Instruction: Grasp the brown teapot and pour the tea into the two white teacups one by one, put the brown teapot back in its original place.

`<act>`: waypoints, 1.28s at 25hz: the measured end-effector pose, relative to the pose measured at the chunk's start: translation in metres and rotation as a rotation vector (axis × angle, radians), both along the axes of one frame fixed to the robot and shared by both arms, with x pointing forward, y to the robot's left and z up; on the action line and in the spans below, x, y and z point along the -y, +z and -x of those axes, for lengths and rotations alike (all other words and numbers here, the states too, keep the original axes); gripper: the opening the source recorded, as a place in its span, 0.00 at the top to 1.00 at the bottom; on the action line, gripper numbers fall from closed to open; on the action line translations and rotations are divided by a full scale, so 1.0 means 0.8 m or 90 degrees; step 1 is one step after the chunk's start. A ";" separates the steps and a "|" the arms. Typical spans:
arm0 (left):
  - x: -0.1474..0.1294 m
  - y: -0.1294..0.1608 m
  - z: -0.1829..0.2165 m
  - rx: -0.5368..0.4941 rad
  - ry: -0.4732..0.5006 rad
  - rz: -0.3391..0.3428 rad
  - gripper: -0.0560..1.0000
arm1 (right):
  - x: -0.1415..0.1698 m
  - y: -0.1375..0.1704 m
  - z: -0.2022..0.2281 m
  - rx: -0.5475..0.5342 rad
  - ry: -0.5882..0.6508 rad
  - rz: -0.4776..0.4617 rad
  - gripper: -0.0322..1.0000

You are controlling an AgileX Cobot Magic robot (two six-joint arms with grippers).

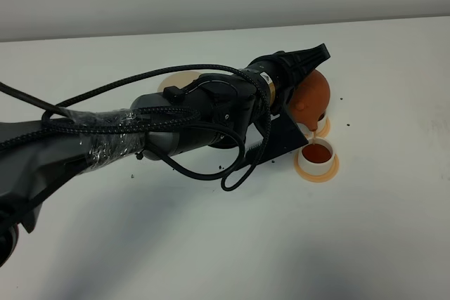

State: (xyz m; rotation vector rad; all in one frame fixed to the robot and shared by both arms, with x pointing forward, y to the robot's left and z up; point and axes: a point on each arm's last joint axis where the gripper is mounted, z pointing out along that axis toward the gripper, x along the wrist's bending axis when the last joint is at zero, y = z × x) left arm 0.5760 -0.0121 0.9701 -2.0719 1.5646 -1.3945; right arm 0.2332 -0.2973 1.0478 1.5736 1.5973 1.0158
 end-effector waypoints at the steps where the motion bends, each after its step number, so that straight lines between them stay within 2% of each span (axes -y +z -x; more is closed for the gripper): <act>1: 0.000 0.000 0.000 0.000 0.000 0.000 0.83 | 0.000 0.000 0.000 0.000 0.000 0.000 0.73; 25: 0.002 0.000 0.001 -0.002 -0.014 0.005 0.83 | 0.000 0.000 0.000 0.000 0.000 0.000 0.73; 32: 0.001 -0.001 0.001 -0.039 0.036 0.060 0.83 | 0.000 0.000 0.000 0.000 0.000 0.000 0.73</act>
